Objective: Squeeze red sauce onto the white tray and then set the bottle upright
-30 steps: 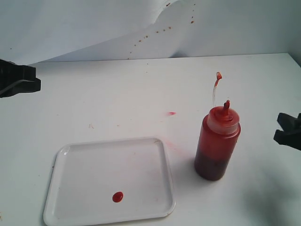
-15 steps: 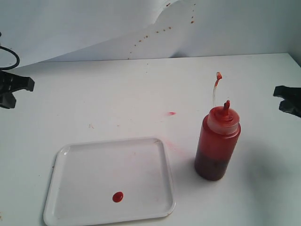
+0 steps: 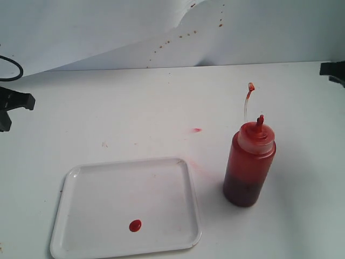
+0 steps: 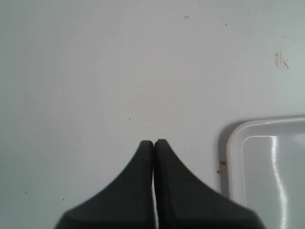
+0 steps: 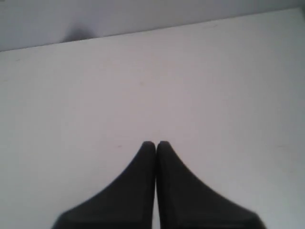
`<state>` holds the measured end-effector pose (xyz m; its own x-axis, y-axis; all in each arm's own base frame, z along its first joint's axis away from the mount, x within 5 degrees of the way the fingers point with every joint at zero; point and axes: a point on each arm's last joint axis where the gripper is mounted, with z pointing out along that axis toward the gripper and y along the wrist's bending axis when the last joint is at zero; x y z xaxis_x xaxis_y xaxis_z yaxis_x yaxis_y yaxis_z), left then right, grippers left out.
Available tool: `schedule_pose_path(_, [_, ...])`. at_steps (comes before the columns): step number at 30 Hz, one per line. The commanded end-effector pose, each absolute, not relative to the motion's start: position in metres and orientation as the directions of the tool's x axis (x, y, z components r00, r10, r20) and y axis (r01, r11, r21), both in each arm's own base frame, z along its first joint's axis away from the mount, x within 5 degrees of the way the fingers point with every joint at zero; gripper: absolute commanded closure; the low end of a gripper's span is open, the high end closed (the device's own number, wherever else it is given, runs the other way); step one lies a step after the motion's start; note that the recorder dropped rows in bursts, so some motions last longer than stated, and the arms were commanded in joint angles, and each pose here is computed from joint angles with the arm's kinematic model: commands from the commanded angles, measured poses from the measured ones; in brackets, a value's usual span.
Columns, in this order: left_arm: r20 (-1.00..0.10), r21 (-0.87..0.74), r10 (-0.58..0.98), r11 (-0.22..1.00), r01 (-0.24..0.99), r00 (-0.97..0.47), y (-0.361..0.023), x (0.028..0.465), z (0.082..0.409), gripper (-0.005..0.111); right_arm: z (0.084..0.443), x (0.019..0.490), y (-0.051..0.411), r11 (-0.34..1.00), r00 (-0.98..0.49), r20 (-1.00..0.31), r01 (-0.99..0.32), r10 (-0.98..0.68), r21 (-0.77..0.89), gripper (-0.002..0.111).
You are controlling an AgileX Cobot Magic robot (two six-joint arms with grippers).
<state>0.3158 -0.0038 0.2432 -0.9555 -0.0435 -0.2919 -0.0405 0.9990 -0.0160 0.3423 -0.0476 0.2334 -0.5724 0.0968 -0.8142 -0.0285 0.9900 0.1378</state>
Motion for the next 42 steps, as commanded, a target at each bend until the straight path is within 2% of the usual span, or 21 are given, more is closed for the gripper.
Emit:
schedule_pose_path(1, [-0.327, -0.016, -0.051, 0.999, -0.048, -0.944, -0.003, 0.32, 0.246, 0.107, 0.243, 0.343, -0.081, 0.963, -0.539, -0.842, 0.212, -0.027, -0.167, 0.108])
schedule_pose_path(4, [-0.347, -0.017, -0.051, 0.999, -0.048, -0.936, -0.003, 0.322, 0.246, 0.107, 0.243, 0.335, -0.099, 0.878, -0.573, -0.814, 0.34, -0.092, -0.338, 0.108])
schedule_pose_path(8, [-0.354, -0.017, -0.051, 0.999, -0.048, -0.934, -0.003, 0.322, 0.247, 0.107, 0.233, 0.321, -0.109, 0.787, -0.69, -0.697, 0.315, -0.194, -0.53, 0.108])
schedule_pose_path(10, [-0.354, -0.017, -0.051, 0.999, -0.048, -0.934, -0.003, 0.322, 0.247, 0.107, 0.223, 0.314, -0.108, 0.809, -0.732, -0.671, 0.321, -0.118, -0.492, 0.108])
schedule_pose_path(12, [-0.35, -0.017, -0.051, 0.999, -0.048, -0.935, -0.003, 0.322, 0.246, 0.107, 0.211, 0.308, -0.1, 0.862, -0.767, -0.639, 0.362, 0.06, -0.354, 0.108])
schedule_pose_path(14, [-0.345, -0.015, -0.049, 0.999, -0.047, -0.937, -0.003, 0.321, 0.246, 0.107, 0.204, 0.306, -0.084, 0.93, -0.828, -0.556, 0.257, 0.072, -0.263, 0.108])
schedule_pose_path(16, [-0.33, -0.011, -0.045, 0.999, -0.043, -0.943, -0.003, 0.32, 0.246, 0.107, 0.204, 0.306, -0.065, 0.977, -0.865, -0.501, 0.114, 0.008, -0.182, 0.108])
schedule_pose_path(20, [-0.275, -0.002, -0.023, 1.0, -0.024, -0.961, -0.003, 0.315, 0.244, 0.107, 0.226, 0.306, -0.043, 0.993, -0.863, -0.491, 0.113, 0.121, 0.046, 0.108])
schedule_pose_path(29, [-0.245, 0.0, 0.011, 1.0, 0.011, -0.97, -0.003, 0.309, 0.248, 0.107, 0.233, 0.285, -0.016, 0.999, -0.954, -0.301, -0.027, -0.013, 0.042, 0.108])
schedule_pose_path(33, [-0.245, 0.01, 0.053, 0.999, 0.052, -0.968, -0.003, 0.303, 0.256, 0.107, 0.233, 0.283, -0.013, 0.998, -0.958, -0.285, -0.046, -0.032, 0.041, 0.108])
schedule_pose_path(42, [-0.302, 0.014, 0.055, 0.998, 0.054, -0.952, -0.003, 0.283, 0.285, 0.107, 0.254, 0.267, -0.013, 0.998, -0.954, -0.296, -0.06, -0.052, 0.016, 0.108])
